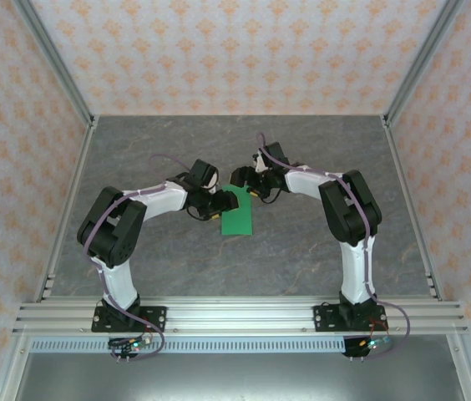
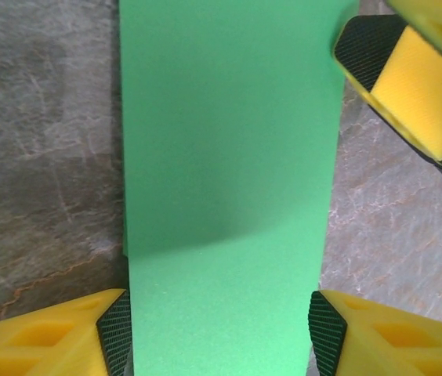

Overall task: Fold a paper plane with a square sheet of paper (fold left side to right side)
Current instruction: Third fold the triangle at the center of the table.

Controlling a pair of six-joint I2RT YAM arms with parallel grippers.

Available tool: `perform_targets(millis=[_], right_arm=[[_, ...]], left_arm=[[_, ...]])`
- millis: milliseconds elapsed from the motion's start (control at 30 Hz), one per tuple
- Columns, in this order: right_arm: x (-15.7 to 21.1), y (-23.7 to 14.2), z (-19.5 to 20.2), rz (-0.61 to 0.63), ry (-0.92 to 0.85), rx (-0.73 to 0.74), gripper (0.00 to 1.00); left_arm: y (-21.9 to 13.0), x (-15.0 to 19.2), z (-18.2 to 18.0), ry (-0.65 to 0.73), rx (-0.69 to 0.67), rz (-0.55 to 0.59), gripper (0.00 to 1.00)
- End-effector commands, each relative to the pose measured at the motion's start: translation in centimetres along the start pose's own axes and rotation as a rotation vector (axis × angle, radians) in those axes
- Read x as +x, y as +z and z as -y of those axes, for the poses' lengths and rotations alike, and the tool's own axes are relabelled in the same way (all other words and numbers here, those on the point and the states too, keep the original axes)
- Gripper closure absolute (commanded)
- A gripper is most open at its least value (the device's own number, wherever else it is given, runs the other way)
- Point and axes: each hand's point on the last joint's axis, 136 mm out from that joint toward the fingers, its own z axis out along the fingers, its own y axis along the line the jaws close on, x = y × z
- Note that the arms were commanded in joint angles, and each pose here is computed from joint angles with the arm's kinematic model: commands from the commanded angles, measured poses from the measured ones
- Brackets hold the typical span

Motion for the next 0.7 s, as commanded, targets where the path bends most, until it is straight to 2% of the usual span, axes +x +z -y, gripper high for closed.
perform_targets(millis=[0,200,467,567,667], right_arm=[[0.6,0.5,1.3,-0.022,0.002,0.055,0.23],[0.6,0.4,1.3,-0.023,-0.005,0.056,0.24],[0.1,-0.1,0.7,0.000,-0.052,0.048,0.23],[-0.8,-1.6,-0.6,0.064,-0.108,0.032,0.23],[-1.6,-4.1,-1.9,0.152,-0.185,0.032,0.20]], left_arm=[[0.6,0.4,-0.2,-0.023,0.015,-0.021,0.38],[0.3,0.3,-0.7,-0.019,-0.018,-0.010,0.49],[0.1,0.5,-1.3,-0.023,-0.051,-0.009,0.81],[0.0,0.6,-1.2,-0.032,-0.042,-0.010,0.91],[-0.2,0.7,-1.1,-0.048,-0.035,-0.010,0.95]])
